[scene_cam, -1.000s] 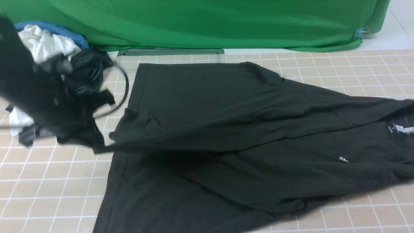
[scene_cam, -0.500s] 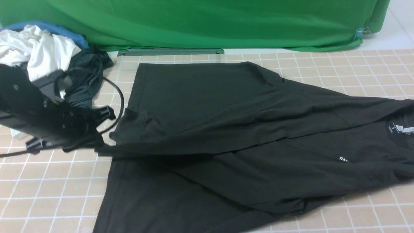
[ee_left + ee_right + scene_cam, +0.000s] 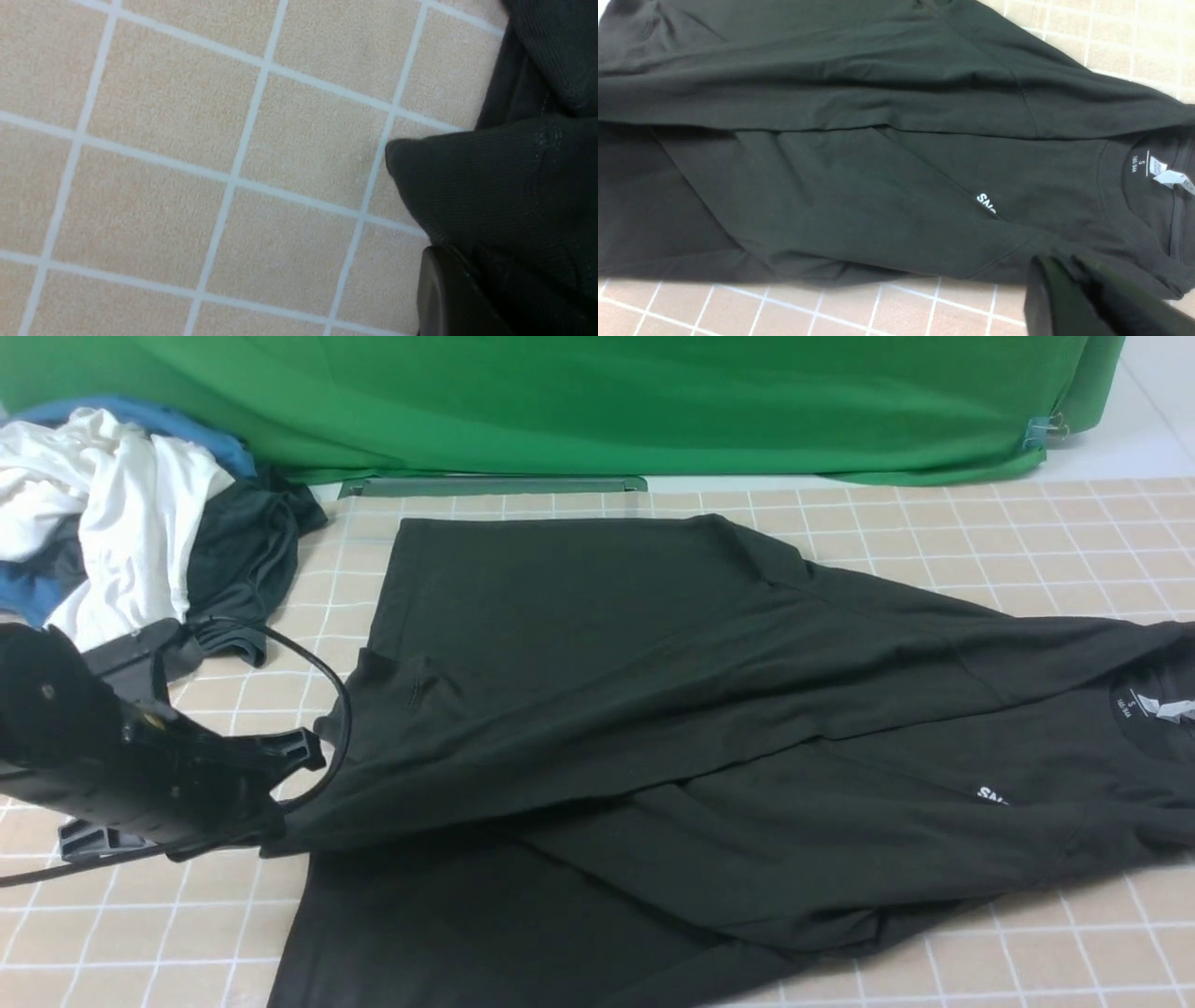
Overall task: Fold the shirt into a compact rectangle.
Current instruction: 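Fold the left side of the dark shirt inward over its body with the left gripper, then grasp the near edge of the shirt at its hem and shoulder corners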
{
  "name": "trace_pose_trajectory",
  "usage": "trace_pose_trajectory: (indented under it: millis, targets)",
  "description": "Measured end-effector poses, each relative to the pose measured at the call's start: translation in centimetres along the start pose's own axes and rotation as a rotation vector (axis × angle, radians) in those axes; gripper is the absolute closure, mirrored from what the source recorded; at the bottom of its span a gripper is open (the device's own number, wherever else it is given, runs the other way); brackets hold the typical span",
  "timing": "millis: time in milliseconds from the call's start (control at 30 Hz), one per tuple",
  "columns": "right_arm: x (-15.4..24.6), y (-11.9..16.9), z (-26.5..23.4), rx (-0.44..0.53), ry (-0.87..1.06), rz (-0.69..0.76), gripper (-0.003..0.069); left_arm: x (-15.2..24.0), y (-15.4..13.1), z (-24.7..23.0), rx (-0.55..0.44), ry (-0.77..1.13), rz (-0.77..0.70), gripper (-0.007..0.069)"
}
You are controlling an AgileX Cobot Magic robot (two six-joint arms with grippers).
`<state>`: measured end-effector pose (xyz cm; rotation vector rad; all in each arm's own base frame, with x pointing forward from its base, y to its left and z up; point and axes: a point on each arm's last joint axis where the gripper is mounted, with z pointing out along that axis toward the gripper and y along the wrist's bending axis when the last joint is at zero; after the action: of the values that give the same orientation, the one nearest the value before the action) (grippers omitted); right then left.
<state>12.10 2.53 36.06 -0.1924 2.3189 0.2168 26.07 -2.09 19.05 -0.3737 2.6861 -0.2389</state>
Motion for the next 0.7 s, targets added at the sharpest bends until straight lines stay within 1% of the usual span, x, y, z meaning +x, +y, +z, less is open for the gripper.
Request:
trace_pose_trajectory:
  millis: [100,167,267,300,333,367,433,500,533,633,700]
  targets:
    - [0.0,0.0,0.0,-0.001,0.0,-0.001,0.0601,-0.2,0.0,0.0,0.005,-0.024,-0.001,0.0489]
    - [0.0,0.0,0.0,-0.001,0.001,-0.001,0.0599,-0.2,-0.1,0.0,0.003,-0.016,0.0,0.04]
    - [0.1,0.0,0.0,-0.002,0.008,-0.001,0.0597,-0.5,-0.4,-0.6,0.0,0.042,-0.002,0.0267]
    - [0.1,0.0,0.0,-0.002,0.01,-0.001,0.0596,-0.6,-0.4,-0.8,0.0,0.052,-0.001,0.0246]
    - [0.2,0.0,0.0,-0.003,0.019,-0.001,0.0594,-1.0,-0.8,-1.4,-0.001,0.09,0.005,0.0168]
    - [0.3,0.0,0.0,-0.004,0.03,-0.001,0.0592,-1.4,-1.1,-2.0,-0.002,0.123,0.009,0.0124]
    - [0.4,0.1,0.0,-0.005,0.045,-0.001,0.0591,-1.9,-1.5,-3.1,-0.006,0.179,0.002,0.0062]
    - [0.6,0.0,0.1,-0.007,0.073,0.0,0.0588,-1.8,-1.8,-3.9,-0.012,0.26,-0.018,0.0029]
    - [0.6,0.0,0.3,-0.008,0.087,0.001,0.0588,-1.5,-1.8,-4.2,-0.016,0.298,-0.029,0.0026]
    - [0.5,0.0,0.9,-0.009,0.119,0.003,0.0588,0.3,-1.4,-4.1,-0.041,0.435,-0.051,0.0046]
    - [0.5,-0.1,1.1,-0.01,0.132,0.006,0.0587,2.5,-0.9,-3.1,-0.072,0.519,-0.069,0.0083]
